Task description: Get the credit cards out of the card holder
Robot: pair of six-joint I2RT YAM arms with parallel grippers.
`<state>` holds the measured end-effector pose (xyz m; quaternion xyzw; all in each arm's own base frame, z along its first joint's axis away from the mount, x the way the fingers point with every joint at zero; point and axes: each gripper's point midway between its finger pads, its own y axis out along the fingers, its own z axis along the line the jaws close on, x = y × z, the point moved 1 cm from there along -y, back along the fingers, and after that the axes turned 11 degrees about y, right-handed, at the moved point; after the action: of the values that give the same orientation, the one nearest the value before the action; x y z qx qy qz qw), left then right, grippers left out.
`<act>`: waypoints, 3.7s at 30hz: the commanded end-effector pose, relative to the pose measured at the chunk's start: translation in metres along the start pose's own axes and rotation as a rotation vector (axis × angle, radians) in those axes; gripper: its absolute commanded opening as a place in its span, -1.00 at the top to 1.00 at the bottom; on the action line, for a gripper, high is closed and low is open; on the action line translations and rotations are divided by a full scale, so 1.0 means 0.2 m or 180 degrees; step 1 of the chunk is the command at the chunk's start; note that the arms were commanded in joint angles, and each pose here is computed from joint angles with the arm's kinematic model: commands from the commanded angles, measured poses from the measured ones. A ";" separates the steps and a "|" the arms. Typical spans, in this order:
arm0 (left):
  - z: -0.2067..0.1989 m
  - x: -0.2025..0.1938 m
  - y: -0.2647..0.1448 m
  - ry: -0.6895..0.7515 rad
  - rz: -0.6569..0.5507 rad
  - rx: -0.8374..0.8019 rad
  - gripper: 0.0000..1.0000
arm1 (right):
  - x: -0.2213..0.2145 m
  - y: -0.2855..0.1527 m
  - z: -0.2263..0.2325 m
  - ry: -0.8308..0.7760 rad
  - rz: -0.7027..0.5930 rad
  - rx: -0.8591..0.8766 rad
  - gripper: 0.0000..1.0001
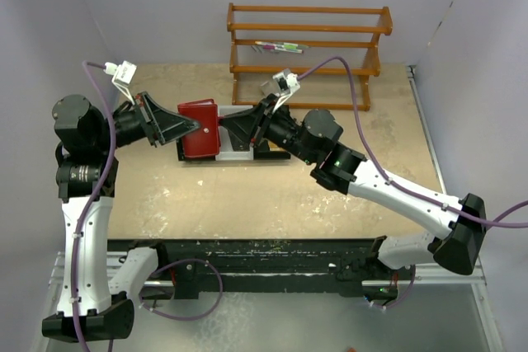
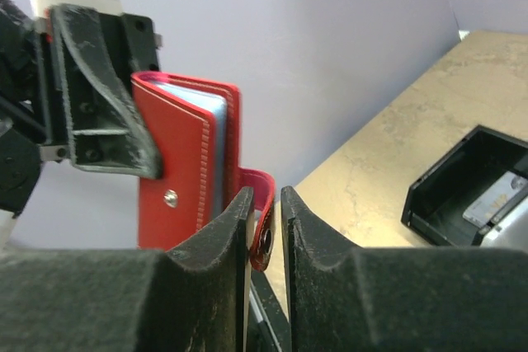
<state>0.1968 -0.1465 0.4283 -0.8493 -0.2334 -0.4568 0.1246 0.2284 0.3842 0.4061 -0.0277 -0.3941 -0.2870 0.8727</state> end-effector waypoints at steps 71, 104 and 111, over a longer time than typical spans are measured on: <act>0.43 -0.31 -0.14 0.2297 0.0318 0.0901 -0.92 | 0.03 0.26 0.21 -0.0419 -0.0153 -0.1638 1.00; 0.41 -0.22 -0.12 0.1972 0.0051 0.0993 0.16 | -0.04 0.15 0.37 -0.0179 0.0058 -0.0981 1.00; 0.37 -0.21 -0.10 0.1786 0.0052 0.0872 0.78 | -0.15 0.12 0.47 -0.0232 0.0495 -0.0530 0.76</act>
<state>0.2233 -0.1037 0.3310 -0.6624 -0.2371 -0.6290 0.3306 0.1904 0.4412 0.4091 -0.2374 -0.3831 -0.2878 0.8450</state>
